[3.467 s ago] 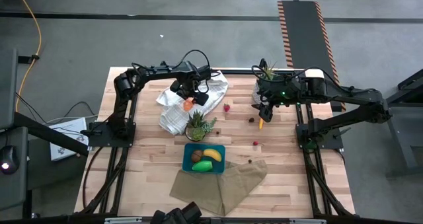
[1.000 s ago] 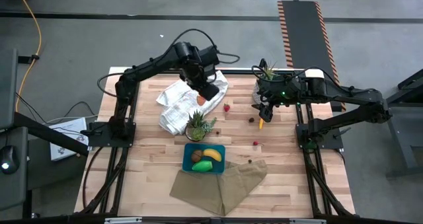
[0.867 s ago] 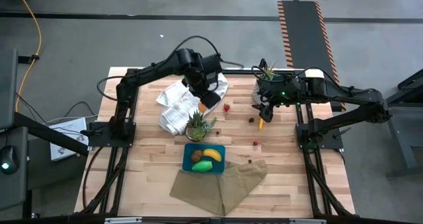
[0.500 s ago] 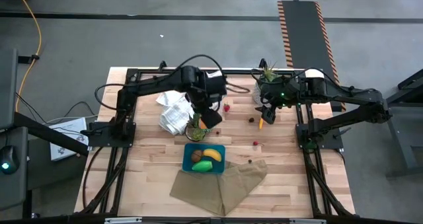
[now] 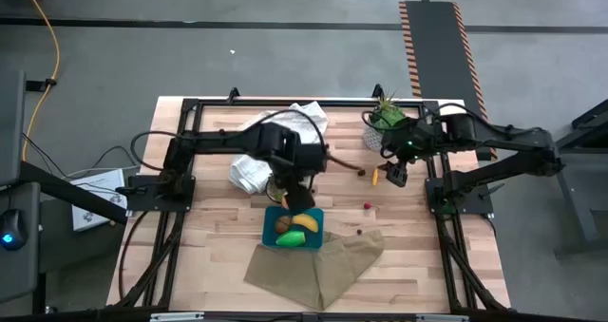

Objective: Pick and placing Produce into tupperware
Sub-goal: Put the pumpkin into the blue bin

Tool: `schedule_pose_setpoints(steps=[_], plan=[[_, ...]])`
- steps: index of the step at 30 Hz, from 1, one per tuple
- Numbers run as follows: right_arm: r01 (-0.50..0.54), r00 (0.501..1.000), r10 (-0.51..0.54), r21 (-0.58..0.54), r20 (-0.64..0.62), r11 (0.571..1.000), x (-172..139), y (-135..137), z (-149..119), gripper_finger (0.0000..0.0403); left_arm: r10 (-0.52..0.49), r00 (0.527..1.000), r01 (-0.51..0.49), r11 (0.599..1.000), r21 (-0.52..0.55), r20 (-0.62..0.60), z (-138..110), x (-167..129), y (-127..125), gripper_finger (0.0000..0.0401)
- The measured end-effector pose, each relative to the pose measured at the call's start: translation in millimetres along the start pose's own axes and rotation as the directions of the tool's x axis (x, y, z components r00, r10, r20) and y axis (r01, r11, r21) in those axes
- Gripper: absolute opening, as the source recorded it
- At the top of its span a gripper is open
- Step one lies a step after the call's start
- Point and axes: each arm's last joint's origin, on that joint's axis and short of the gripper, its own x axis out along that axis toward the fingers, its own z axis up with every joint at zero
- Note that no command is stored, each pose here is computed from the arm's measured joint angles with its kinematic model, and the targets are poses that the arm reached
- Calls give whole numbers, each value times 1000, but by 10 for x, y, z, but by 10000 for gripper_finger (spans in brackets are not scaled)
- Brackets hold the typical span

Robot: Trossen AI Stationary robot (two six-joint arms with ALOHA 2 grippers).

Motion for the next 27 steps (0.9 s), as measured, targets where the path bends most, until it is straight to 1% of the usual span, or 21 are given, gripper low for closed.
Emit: schedule_pose_setpoints(steps=[7, 13, 17, 20, 27], plan=[[-15, 1000, 14, 45, 24, 999, -24, 70, -8, 286, 68, 997, -70, 995, 78, 32, -152, 46, -229, 181], [-34, 998, 27, 123, 63, 992, -30, 149, 11, 286, 114, 991, -122, 982, 142, 64, -245, 69, -354, 178], [-58, 996, 45, 162, 78, 985, -41, 217, 5, 286, 140, 986, -153, 973, 171, 86, -292, 79, -414, 179], [-49, 996, 32, 203, 87, 978, -49, 257, -9, 286, 153, 983, -169, 970, 178, 97, -305, 82, -430, 181], [-41, 994, 14, 253, 110, 967, -78, 384, -60, 286, 182, 976, -205, 956, 210, 122, -328, 85, -458, 176]])
